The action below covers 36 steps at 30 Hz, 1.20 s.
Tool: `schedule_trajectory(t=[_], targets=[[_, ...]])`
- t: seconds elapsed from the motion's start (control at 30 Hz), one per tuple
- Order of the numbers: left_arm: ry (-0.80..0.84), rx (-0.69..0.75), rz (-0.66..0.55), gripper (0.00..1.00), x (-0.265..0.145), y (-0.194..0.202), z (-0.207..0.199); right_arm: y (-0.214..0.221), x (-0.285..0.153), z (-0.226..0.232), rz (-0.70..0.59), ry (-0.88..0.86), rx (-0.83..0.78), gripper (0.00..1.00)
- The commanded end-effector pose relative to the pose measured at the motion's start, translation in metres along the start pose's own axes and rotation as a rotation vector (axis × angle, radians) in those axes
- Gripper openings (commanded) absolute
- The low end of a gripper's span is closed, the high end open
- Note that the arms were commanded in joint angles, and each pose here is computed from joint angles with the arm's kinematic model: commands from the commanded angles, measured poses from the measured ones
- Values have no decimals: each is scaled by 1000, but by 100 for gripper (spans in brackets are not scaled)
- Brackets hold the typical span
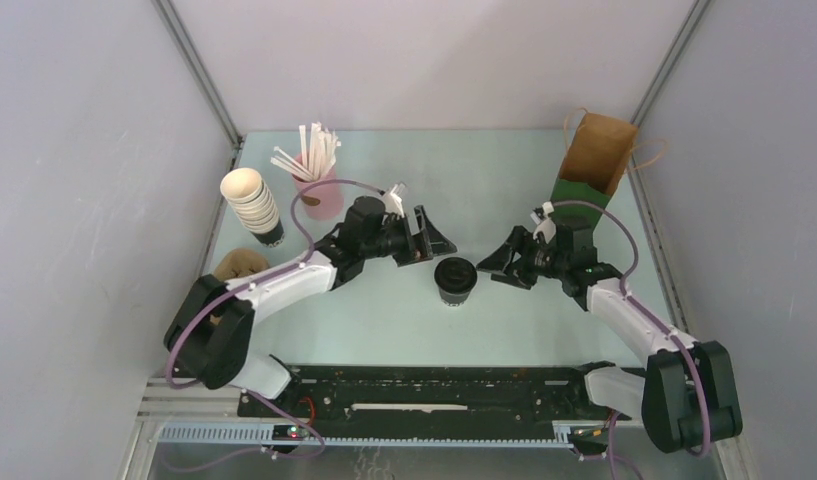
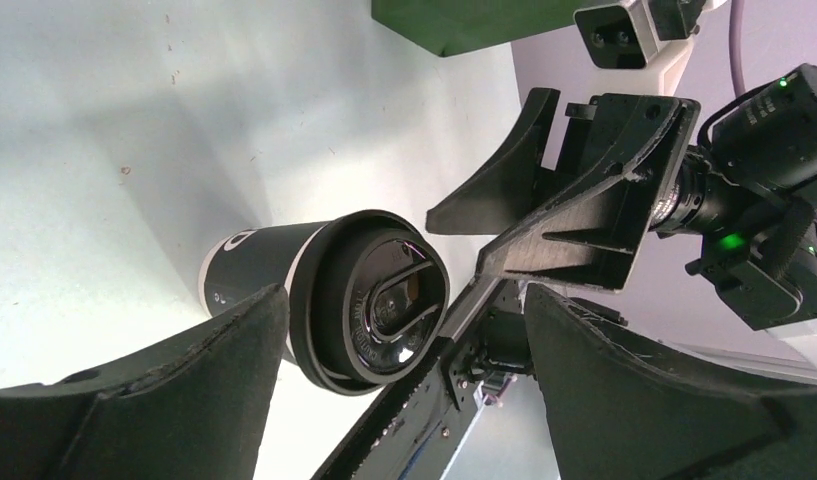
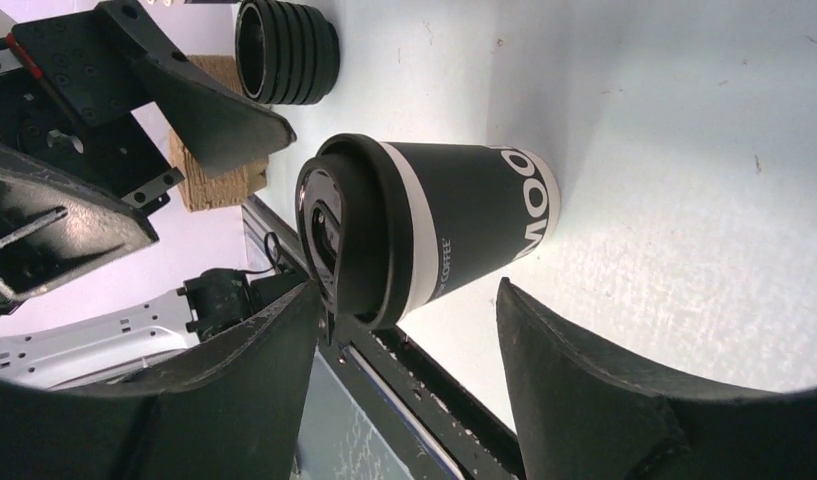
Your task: Pack the takeout coffee
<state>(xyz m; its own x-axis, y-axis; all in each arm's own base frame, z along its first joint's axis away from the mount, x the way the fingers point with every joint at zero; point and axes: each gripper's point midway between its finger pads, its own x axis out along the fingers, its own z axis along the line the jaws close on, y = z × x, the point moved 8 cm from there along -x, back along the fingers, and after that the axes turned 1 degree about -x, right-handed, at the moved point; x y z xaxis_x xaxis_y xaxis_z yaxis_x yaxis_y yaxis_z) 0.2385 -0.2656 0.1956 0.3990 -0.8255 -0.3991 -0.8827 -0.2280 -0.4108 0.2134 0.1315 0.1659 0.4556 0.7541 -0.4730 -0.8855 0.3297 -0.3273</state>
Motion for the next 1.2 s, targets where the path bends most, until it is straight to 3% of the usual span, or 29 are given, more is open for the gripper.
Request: schedule_trajectory(t=[0.0, 0.13, 0.27, 0.47, 0.6, 0.8, 1.17], targets=[[-23, 13, -38, 92, -19, 3, 7, 0, -17, 14, 27, -56, -52, 72], [-41, 3, -50, 88, -28, 7, 17, 5, -17, 13, 45, -76, -47, 66], [-68, -10, -10, 71, -25, 13, 26, 6, -12, 10, 68, -94, -36, 60], [-94, -28, 15, 56, -20, 19, 37, 4, -3, 8, 84, -103, -24, 51], [-104, -30, 13, 57, -18, 21, 43, 6, 3, 9, 106, -118, -18, 44], [-99, -40, 34, 55, -12, 26, 49, 9, 6, 6, 110, -99, -17, 43], [-76, -44, 42, 60, -5, 28, 50, 12, 10, 2, 121, -82, -12, 39]])
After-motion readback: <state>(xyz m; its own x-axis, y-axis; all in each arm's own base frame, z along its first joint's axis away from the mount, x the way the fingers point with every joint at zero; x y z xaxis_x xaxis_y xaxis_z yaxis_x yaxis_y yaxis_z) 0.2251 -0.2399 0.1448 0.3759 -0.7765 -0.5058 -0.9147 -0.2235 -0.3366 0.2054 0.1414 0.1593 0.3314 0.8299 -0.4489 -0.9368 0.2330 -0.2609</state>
